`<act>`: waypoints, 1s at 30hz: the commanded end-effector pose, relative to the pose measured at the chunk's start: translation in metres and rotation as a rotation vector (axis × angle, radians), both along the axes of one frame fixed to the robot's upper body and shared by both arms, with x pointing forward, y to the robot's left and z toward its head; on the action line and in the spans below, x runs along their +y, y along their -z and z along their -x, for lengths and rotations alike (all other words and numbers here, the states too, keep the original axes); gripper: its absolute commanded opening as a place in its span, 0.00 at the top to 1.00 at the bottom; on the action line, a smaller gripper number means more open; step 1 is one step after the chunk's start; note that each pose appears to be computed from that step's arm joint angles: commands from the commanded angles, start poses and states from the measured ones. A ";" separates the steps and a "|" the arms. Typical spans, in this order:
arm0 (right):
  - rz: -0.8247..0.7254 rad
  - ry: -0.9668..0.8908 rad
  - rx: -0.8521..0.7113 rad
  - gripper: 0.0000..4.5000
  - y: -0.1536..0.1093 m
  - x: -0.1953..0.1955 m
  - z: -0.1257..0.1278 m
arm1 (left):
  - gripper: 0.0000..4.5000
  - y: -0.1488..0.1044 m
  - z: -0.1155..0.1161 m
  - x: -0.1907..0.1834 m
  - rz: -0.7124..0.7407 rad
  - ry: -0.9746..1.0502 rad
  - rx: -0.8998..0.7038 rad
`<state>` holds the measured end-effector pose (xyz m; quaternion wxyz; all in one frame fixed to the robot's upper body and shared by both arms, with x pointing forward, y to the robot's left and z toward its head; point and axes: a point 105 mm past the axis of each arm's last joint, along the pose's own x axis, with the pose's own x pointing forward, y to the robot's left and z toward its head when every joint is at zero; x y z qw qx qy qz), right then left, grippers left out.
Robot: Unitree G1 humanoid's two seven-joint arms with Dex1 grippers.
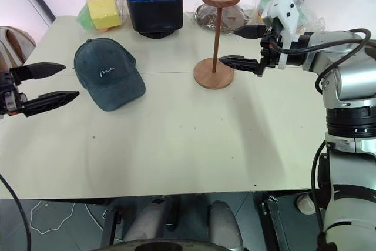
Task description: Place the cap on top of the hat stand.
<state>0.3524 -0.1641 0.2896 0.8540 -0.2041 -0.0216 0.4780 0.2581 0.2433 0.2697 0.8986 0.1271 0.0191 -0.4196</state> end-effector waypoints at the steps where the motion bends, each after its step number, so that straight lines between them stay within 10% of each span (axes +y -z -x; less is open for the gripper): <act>1: 0.006 0.011 -0.059 0.00 -0.014 -0.004 0.005 | 0.00 -0.006 -0.003 -0.001 -0.012 0.011 -0.043; 30: 0.040 0.027 -0.069 0.00 -0.009 -0.006 0.006 | 0.00 -0.006 -0.009 -0.008 -0.020 0.028 -0.077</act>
